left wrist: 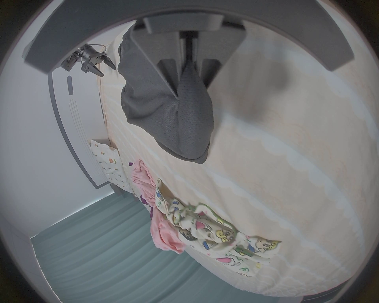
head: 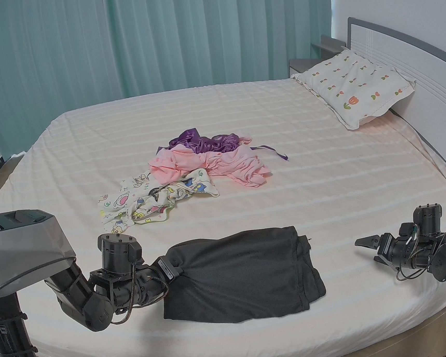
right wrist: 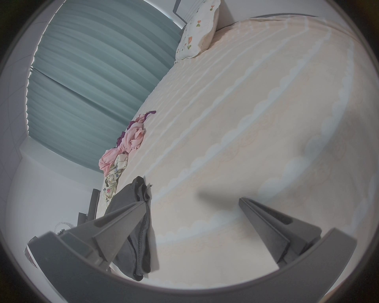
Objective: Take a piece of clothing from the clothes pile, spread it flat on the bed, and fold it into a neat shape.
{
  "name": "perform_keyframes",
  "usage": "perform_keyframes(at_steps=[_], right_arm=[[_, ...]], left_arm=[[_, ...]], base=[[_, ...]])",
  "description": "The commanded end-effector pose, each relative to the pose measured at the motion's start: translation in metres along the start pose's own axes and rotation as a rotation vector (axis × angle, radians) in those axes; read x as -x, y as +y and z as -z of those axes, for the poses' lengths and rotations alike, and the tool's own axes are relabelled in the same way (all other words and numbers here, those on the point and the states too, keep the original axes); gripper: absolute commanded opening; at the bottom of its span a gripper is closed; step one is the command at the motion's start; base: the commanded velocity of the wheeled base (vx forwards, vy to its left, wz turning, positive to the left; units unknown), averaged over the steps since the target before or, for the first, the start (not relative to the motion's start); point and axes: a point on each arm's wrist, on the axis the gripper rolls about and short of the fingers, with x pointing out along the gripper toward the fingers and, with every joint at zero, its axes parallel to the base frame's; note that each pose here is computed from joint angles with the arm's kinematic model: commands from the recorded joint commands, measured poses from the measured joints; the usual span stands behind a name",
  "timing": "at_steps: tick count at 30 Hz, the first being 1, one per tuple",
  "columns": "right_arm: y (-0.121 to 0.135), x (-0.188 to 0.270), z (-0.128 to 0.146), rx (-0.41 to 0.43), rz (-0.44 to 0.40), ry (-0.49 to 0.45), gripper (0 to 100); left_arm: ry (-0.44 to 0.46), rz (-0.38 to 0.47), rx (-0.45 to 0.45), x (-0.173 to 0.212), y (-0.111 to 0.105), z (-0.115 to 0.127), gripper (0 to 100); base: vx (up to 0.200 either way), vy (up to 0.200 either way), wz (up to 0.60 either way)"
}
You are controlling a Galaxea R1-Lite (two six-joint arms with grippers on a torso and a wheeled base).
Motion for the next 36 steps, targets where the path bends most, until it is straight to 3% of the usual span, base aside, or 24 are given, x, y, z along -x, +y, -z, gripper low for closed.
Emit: perform_keyframes(at_steps=[1,13,22,23,31,34,36], right_arm=[[0.000,0.000,0.000,0.000,-0.001,0.000,100],[0.001,0.000,0.001,0.003,-0.003,0.005,100],[0.002,-0.001,0.003,0.006,-0.004,0.014,100],[0.002,-0.001,0.003,0.006,-0.004,0.014,100],[0.018,-0.002,0.023,0.047,-0.032,0.080,100],[0.025,0.000,0.033,0.071,-0.055,0.108,100],[0.036,0.003,0.051,0.112,-0.098,0.147,100]], left_arm=[[-0.002,0.001,0.000,0.000,0.000,0.000,0],[0.006,-0.007,0.001,-0.001,0.002,0.001,0],[0.019,-0.006,0.004,-0.001,0.003,0.003,0],[0.019,-0.006,0.004,-0.001,0.003,0.003,100],[0.080,0.008,-0.004,0.013,0.006,0.014,100],[0.054,0.006,-0.001,0.012,0.006,0.008,100],[0.000,-0.009,0.038,0.014,0.016,-0.010,100]], base=[[0.000,0.200,0.00],[0.000,0.200,0.00],[0.000,0.000,0.00],[0.000,0.000,0.00],[0.000,0.000,0.00],[0.000,0.000,0.00],[0.000,0.000,0.00]])
